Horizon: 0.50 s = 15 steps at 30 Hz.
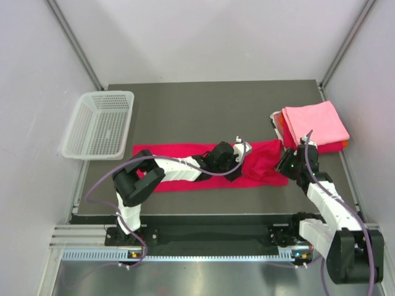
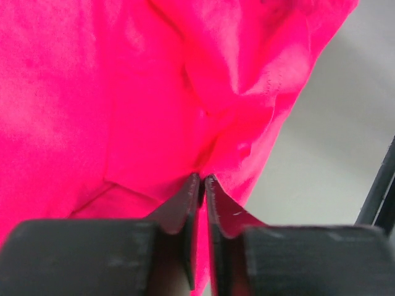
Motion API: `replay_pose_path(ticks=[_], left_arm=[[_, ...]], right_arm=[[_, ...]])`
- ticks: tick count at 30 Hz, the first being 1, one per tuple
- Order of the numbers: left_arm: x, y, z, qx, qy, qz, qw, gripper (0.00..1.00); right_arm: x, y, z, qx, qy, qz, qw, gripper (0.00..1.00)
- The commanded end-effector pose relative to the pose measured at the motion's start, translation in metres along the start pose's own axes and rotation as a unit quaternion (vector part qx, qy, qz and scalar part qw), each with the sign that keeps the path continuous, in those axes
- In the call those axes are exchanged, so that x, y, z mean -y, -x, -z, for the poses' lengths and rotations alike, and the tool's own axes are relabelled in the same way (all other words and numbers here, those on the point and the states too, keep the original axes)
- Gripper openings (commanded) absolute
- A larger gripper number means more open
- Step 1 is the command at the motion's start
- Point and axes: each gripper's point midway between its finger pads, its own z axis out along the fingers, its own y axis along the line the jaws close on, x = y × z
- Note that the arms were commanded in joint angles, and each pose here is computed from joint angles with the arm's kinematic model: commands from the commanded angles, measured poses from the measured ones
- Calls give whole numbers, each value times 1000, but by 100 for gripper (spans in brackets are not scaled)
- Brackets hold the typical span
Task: Fold and stack the t-shirts
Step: Fold the tshirt
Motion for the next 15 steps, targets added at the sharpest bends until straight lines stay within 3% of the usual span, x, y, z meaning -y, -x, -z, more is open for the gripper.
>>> replay_pose_path(ticks=[1,3,8,15], left_arm=[[12,39,17,70,-10,-3,998,16],[12,41,22,80,-6,-1,997,18],[15,60,35,103,-2,8,995,19],[12,61,43,104,11,23,994,21]], right_arm=[[13,25,12,79,-35,-32,996,48],[15,29,16,97,-37,-35,994,55],[3,43,23,126,-6,-16,992,58],[-14,31,7,43,19,-1,999,57]])
